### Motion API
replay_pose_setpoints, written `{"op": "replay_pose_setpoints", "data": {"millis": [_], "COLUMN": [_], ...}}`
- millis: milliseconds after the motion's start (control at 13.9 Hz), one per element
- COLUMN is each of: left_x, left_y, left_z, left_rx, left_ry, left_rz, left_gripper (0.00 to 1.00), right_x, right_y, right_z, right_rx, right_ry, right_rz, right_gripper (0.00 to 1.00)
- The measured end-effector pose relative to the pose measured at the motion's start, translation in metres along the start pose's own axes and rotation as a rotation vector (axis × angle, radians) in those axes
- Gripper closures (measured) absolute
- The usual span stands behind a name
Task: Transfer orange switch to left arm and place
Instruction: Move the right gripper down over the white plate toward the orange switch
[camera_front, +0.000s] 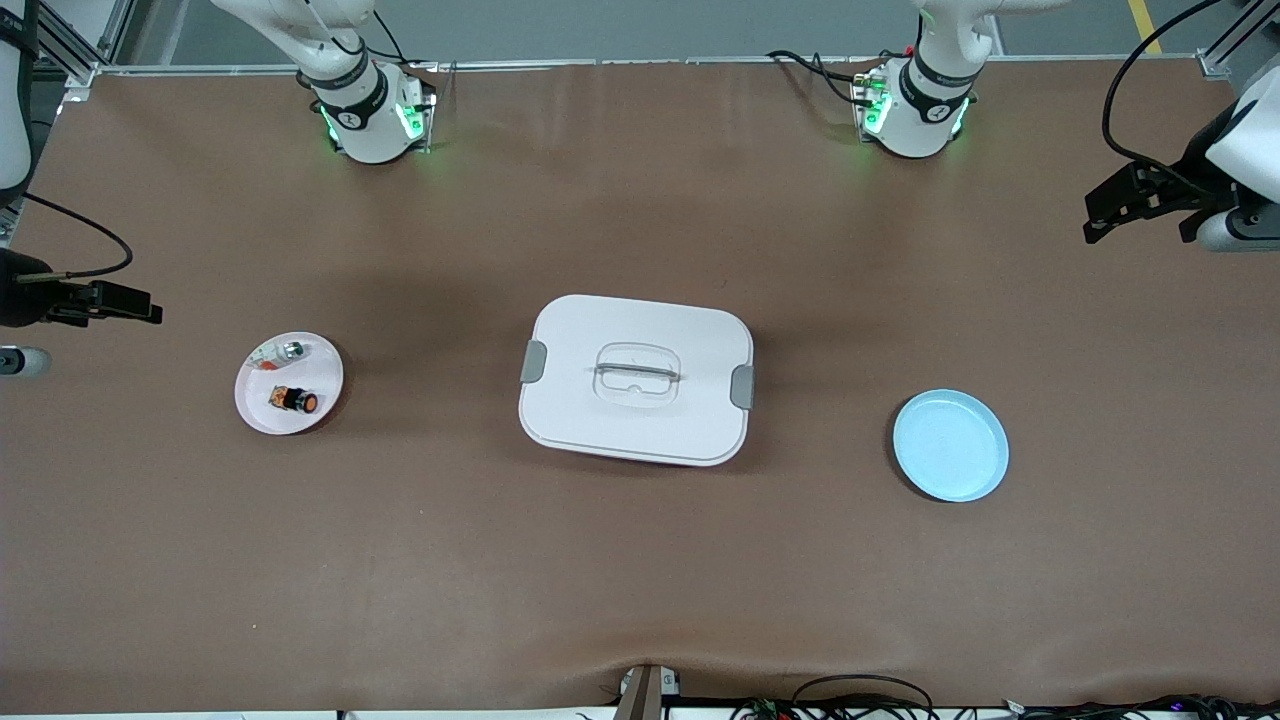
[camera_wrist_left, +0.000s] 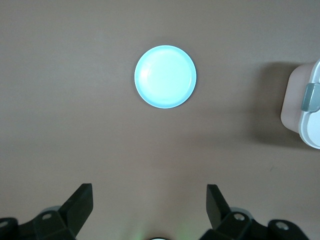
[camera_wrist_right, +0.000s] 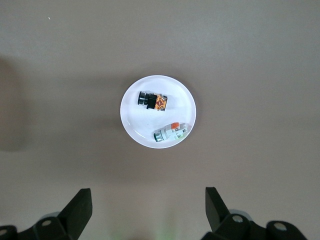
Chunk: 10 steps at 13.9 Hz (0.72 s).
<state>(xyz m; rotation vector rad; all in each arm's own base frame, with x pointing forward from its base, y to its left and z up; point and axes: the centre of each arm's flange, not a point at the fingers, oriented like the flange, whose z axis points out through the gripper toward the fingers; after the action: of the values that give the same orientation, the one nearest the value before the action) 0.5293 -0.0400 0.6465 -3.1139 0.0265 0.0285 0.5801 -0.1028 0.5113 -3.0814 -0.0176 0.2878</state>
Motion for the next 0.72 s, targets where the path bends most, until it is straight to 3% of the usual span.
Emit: {"op": "replay_pose_setpoints", "data": {"millis": [359,719], "left_x": [0.003,0.015], "left_y": [-0.004,-0.004], "left_z": [0.004,0.012], "left_rx": [0.000,-0.004], "left_ry": [-0.008,0.017], "left_rz": [-0.007,-0.007], "left_gripper": [0.00,0.00], "right_x": [0.008,0.011], "right_y": [-0.017,-0.017], "right_z": [0.032,0.096], "right_rx": [-0.004,0.019], "right_ry": [-0.012,0.041], "right_rz": [0.031,0.058], "right_gripper": [0.00,0.00]}}
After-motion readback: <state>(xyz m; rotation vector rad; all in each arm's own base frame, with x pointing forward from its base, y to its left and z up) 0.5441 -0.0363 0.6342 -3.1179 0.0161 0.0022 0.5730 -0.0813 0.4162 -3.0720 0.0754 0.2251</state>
